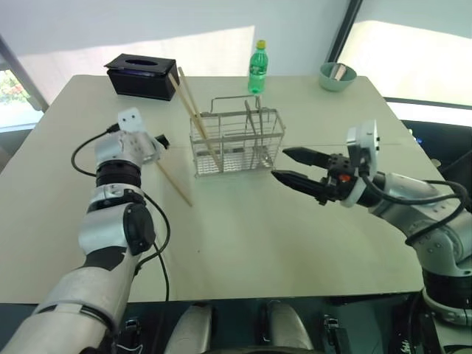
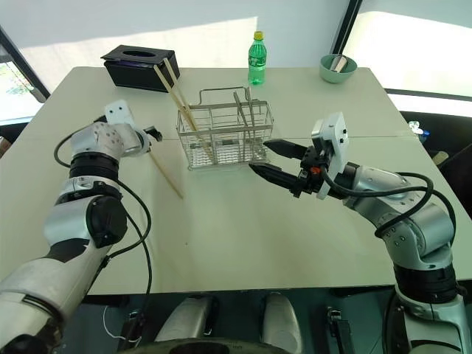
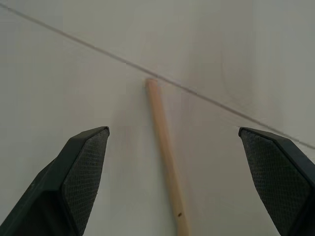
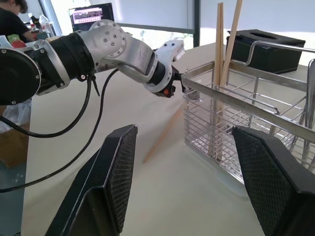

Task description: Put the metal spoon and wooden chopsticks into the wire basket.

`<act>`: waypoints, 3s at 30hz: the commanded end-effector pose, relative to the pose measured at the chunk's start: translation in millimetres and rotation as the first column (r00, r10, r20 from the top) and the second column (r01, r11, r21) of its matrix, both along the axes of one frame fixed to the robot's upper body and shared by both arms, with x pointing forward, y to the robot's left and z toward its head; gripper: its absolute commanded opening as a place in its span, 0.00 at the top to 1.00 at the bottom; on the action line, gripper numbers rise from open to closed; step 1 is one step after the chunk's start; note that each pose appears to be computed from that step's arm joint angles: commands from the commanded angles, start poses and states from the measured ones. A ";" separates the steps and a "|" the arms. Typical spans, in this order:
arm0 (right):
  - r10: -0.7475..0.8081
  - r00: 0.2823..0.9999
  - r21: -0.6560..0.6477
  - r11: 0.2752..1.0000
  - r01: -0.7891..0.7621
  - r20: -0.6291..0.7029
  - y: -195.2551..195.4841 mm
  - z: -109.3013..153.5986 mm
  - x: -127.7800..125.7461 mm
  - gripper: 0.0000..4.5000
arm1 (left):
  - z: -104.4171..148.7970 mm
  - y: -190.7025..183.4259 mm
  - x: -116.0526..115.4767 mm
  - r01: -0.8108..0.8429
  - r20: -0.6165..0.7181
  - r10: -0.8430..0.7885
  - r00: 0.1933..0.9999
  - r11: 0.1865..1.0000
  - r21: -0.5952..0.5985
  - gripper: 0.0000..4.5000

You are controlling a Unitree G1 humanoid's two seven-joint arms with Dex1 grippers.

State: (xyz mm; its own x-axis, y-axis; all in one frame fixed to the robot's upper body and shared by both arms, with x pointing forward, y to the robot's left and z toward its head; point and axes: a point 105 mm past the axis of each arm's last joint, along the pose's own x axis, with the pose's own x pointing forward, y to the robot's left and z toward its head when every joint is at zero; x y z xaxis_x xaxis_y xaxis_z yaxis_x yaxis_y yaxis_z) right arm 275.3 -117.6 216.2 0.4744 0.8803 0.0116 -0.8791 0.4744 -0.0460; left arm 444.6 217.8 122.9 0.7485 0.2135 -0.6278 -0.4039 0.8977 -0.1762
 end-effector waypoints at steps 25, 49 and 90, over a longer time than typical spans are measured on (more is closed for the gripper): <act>0.013 0.999 0.001 1.000 -0.013 0.052 -0.9 12.2 -9.7 0.29 | 123.1 48.9 23.2 -0.211 0.513 0.140 0.847 0.974 0.083 0.99; -0.030 0.999 0.011 1.000 0.029 0.029 -1.4 6.3 -14.5 0.29 | 229.9 -128.2 -12.6 0.443 0.874 -0.454 0.173 0.828 0.343 0.99; -0.074 0.995 -0.181 0.980 0.084 0.061 -59.9 3.8 3.1 0.29 | 132.1 19.8 -174.9 0.730 0.162 -0.960 0.227 0.277 0.625 0.02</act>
